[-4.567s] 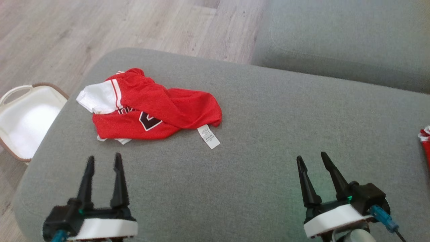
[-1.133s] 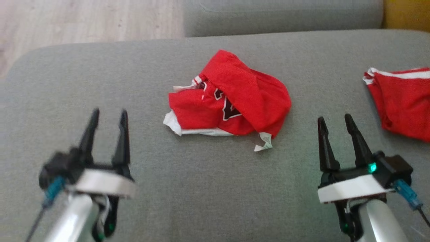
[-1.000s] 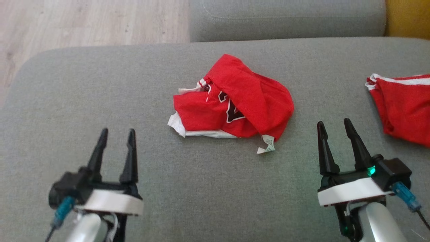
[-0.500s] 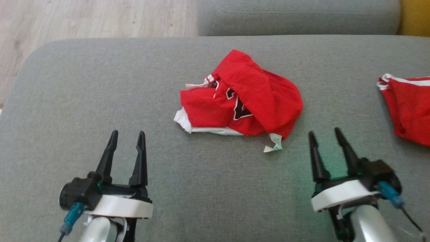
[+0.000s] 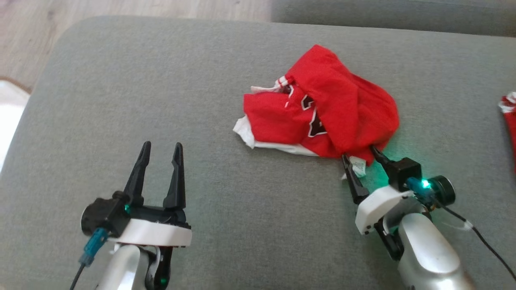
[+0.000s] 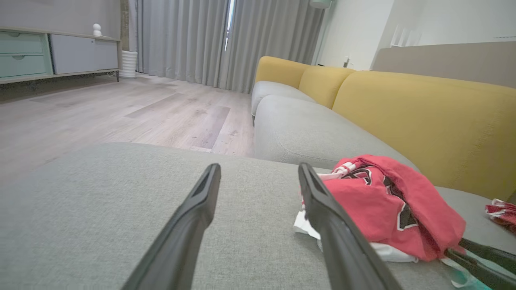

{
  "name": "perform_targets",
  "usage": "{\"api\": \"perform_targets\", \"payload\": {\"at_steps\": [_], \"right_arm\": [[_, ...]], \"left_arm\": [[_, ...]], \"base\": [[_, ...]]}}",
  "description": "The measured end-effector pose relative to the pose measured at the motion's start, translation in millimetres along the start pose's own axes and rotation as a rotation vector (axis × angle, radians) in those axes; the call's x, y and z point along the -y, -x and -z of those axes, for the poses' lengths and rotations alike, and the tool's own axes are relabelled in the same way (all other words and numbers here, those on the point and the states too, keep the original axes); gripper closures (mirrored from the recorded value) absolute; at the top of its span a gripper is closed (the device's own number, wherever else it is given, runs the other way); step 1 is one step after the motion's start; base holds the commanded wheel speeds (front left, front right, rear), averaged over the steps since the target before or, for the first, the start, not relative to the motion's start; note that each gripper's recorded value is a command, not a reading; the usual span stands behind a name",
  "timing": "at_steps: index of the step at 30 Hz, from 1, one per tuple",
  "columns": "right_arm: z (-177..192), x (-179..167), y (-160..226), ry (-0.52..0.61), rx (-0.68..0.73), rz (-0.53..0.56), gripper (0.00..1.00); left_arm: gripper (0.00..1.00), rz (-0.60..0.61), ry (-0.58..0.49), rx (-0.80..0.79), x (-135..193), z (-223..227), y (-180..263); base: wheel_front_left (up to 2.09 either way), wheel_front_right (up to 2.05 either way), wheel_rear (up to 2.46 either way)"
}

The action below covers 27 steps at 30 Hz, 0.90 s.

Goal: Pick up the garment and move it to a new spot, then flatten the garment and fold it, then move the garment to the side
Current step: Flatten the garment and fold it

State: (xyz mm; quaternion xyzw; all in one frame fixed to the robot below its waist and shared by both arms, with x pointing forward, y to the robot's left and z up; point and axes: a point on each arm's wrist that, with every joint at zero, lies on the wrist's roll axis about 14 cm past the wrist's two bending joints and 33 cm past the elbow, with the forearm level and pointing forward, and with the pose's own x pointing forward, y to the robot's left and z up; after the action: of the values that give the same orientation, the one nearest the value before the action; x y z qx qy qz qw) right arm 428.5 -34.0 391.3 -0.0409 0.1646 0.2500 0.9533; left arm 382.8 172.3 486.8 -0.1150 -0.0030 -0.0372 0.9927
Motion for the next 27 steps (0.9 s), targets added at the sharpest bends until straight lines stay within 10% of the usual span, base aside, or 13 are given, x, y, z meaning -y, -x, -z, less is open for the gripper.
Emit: {"api": "perform_targets", "payload": {"at_steps": [11,13,27], "right_arm": [[2.2,-13.3,-7.4,0.056,-0.002,-0.056,0.0],[-1.7,-8.7,-7.6,0.058,0.011,-0.043,1.0],[-128.6,-8.5,9.6,0.036,0.395,-0.031,1.0]], "left_arm": [[0.0,-0.028,0.012,-0.013,-6.7,5.5,1.3],[0.0,-0.016,0.011,-0.012,-3.6,5.5,0.7],[0.0,0.013,0.025,0.048,9.3,-13.4,3.9]], "base": [[0.0,0.0,0.0],[0.0,0.0,0.0],[0.0,0.0,0.0]]}}
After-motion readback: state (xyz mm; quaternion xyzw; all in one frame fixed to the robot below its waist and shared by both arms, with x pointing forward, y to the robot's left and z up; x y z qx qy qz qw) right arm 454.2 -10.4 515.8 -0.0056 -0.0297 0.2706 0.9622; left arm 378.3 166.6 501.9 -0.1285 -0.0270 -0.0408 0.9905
